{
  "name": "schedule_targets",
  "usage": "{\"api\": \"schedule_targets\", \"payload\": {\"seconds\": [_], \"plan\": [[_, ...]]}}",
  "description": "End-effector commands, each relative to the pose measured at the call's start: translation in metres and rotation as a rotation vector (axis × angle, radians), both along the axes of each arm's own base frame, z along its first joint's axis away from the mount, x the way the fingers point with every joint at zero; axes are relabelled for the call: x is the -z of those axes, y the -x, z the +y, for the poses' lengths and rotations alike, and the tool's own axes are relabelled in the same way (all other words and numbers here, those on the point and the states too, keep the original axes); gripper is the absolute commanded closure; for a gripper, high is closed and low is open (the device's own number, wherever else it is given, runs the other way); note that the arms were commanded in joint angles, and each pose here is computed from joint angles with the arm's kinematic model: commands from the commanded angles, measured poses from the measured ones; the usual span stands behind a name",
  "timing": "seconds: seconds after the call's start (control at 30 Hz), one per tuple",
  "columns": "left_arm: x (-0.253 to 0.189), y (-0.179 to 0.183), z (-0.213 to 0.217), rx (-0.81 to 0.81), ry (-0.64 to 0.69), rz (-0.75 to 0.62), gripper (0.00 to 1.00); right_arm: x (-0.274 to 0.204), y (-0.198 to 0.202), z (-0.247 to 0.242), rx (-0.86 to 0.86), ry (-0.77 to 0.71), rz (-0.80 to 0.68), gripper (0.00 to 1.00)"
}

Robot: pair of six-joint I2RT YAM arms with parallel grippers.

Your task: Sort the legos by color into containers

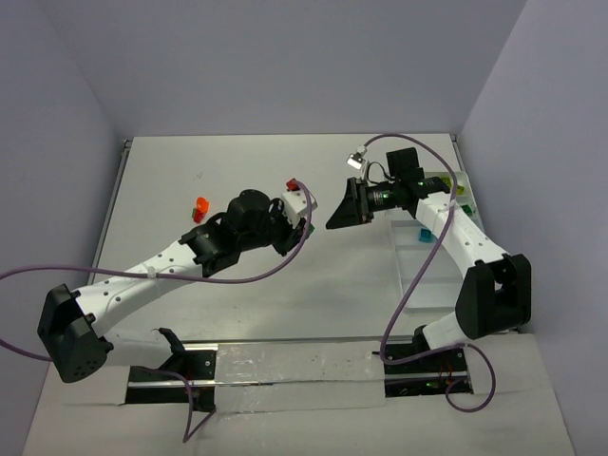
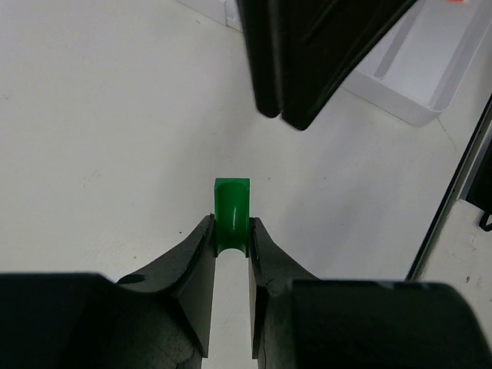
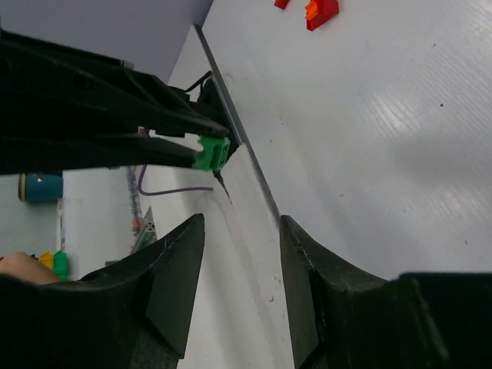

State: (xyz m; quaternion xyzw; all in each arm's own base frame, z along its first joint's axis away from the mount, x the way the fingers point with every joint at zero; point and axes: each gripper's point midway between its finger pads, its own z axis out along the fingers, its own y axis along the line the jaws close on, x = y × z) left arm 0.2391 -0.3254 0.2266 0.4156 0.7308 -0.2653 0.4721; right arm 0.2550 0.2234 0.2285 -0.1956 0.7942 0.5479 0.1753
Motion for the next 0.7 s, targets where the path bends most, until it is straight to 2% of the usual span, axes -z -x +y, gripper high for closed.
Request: {"api": "schedule_targets", "payload": {"seconds": [0.0, 0.67], "plan": [[-0.02, -0.004, -0.007, 0.005, 0.021, -0.104, 1.0, -0.013, -0.006, 0.019, -0.027, -0.051, -0.006, 0.48], [-0.017, 0.008, -0.02, 0.066, 0.003, -0.121, 1.0, -0.008, 0.008, 0.047, -0.114, -0.018, -0.026, 0.51]]}}
